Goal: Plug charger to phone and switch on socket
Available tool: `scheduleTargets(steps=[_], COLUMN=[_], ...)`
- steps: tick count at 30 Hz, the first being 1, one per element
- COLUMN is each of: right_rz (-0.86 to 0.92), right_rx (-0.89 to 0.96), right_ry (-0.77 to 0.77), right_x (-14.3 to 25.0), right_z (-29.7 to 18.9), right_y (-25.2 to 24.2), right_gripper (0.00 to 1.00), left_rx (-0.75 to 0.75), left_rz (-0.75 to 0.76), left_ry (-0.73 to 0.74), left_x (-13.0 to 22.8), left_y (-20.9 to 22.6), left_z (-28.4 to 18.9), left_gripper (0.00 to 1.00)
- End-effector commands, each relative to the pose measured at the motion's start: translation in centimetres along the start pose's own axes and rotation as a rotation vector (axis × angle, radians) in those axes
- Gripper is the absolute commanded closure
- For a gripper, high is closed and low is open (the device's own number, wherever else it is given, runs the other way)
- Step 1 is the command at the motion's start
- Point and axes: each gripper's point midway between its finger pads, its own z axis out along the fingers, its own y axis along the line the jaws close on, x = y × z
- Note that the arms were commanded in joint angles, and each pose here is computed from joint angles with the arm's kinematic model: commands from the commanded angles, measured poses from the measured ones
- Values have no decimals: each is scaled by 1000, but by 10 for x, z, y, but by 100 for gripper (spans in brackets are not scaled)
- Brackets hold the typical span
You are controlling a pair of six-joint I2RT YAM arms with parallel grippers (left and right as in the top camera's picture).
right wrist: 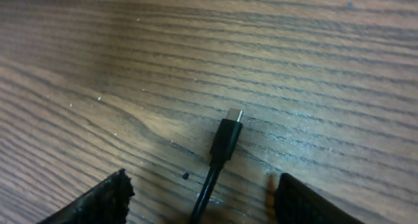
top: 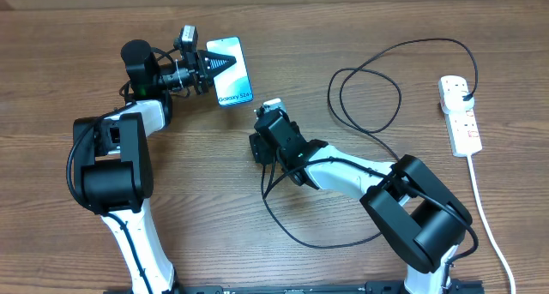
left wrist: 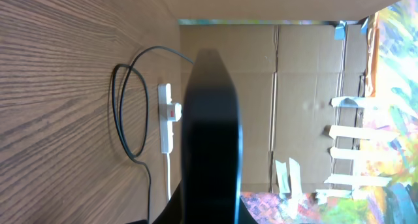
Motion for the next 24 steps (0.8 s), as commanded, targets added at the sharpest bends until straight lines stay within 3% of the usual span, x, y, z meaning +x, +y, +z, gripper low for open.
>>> scheduleTargets(steps=[1, 4, 12, 24], right_rz=[1, -3, -3, 47], right_rx=[0, -5, 5, 43], right_ry=[-11, -6, 15, 31], right_x=[-7, -6, 2, 5], right_z=[8, 12, 22, 29], right_y=[4, 8, 6, -3], right_gripper=[34, 46, 53, 88], left_rx=[9, 9, 9, 10], left_rz=[67, 67, 67, 67], left_ry=[2, 0, 1, 11], left_x=[-2, -3, -2, -1], left_y=[-13, -13, -13, -13], left_z=[-3, -3, -3, -3], left_gripper=[96, 96, 95, 96])
